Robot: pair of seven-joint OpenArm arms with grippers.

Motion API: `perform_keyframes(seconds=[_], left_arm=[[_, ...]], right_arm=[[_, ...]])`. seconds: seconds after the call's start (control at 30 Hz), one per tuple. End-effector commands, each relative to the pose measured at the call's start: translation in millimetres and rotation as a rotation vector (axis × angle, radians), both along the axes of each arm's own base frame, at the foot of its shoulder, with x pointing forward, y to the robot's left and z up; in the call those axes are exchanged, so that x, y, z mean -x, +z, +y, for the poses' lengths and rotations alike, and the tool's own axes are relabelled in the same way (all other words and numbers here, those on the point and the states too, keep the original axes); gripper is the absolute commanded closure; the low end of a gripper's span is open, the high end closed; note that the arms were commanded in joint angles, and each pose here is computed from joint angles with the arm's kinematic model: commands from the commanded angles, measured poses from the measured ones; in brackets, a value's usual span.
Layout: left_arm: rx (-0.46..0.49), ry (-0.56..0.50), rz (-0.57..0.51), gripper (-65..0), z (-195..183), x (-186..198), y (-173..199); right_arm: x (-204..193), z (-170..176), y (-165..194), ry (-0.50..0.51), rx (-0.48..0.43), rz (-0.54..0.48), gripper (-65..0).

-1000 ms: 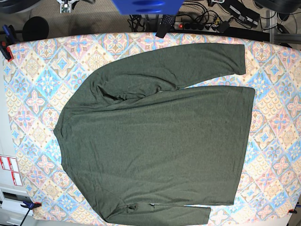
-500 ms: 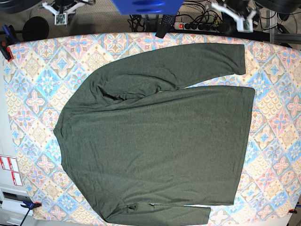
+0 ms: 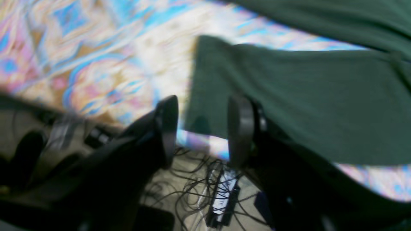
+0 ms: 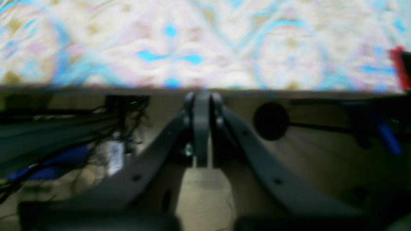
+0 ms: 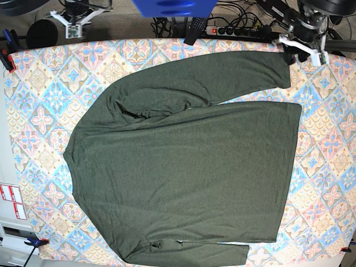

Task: Fold the T-shirt properly
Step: 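Move the left gripper to the shirt's shoulder corner and grasp it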

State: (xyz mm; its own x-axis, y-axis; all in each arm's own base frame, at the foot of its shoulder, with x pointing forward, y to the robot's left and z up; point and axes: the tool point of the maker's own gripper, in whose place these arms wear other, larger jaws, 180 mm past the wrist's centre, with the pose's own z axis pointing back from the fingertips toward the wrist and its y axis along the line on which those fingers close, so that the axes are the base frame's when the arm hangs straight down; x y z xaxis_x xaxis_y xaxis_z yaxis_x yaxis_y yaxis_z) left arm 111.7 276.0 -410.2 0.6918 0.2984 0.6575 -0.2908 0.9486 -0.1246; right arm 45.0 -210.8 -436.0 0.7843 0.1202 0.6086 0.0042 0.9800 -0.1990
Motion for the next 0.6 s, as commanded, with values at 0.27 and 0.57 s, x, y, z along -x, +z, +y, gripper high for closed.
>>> perform_keyframes(seconds=[0.27,0.57], left_arm=[[0.030,0.035,0.055,-28.0,15,-15,-18],[0.046,0.080,0.127,-35.6,25,-3,-42]], right_arm=[[1,20,1,0.036,-0.037,-0.007,0.0],[0,21,1,0.037,-0.039,-0.009,0.0]])
